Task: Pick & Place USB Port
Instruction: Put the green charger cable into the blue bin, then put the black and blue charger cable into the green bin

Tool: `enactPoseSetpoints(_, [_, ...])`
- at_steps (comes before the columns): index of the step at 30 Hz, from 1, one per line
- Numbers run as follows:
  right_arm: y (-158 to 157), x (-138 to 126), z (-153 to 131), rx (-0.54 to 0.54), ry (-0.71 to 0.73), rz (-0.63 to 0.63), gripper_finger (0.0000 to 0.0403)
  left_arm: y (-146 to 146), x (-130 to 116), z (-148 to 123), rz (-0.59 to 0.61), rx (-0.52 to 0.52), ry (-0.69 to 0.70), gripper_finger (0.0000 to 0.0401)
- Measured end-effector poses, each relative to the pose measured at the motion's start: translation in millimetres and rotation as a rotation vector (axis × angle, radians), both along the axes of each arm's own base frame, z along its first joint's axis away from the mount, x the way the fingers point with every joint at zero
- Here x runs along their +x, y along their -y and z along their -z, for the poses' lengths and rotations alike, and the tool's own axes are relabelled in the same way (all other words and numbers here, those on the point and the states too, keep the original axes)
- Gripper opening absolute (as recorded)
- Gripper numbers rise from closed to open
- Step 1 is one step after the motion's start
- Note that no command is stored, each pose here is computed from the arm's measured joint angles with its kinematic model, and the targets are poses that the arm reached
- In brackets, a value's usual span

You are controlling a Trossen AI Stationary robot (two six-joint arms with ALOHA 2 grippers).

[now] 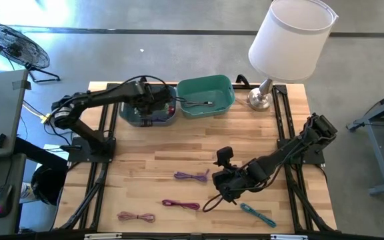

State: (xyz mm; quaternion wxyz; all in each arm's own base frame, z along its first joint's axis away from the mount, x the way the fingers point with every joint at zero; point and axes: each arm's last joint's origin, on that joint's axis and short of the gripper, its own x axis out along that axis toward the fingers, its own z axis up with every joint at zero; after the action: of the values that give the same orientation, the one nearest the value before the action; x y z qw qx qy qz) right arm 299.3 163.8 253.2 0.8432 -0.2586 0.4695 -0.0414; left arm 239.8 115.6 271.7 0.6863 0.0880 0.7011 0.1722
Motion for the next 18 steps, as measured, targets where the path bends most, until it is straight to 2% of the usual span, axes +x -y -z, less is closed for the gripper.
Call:
enactPoseSetpoints(3, [-0.5, -0.3, 0.4, 0.021, -0.011, -0.005, 0.0232, -2.9, -2.7, 8.6, -0.019, -0.029, -0.005, 0.0050])
enactPoseSetpoints(10, [-1.1, -0.6, 0.8, 0.040, -0.024, -0.014, 0.0232, -0.5, -3.8, 9.7, -0.040, -0.069, 0.004, 0.0157])
enactPoseSetpoints(14, [-1.3, -0.6, 0.9, 0.050, -0.027, -0.014, 0.0232, 6.2, -7.9, 10.9, -0.053, -0.233, 0.005, 0.0194])
enactPoseSetpoints(18, [0.1, 3.4, 0.8, 0.116, -0.039, -0.037, 0.0232, 23.4, -12.4, 10.5, -0.042, -0.445, -0.033, 0.0202])
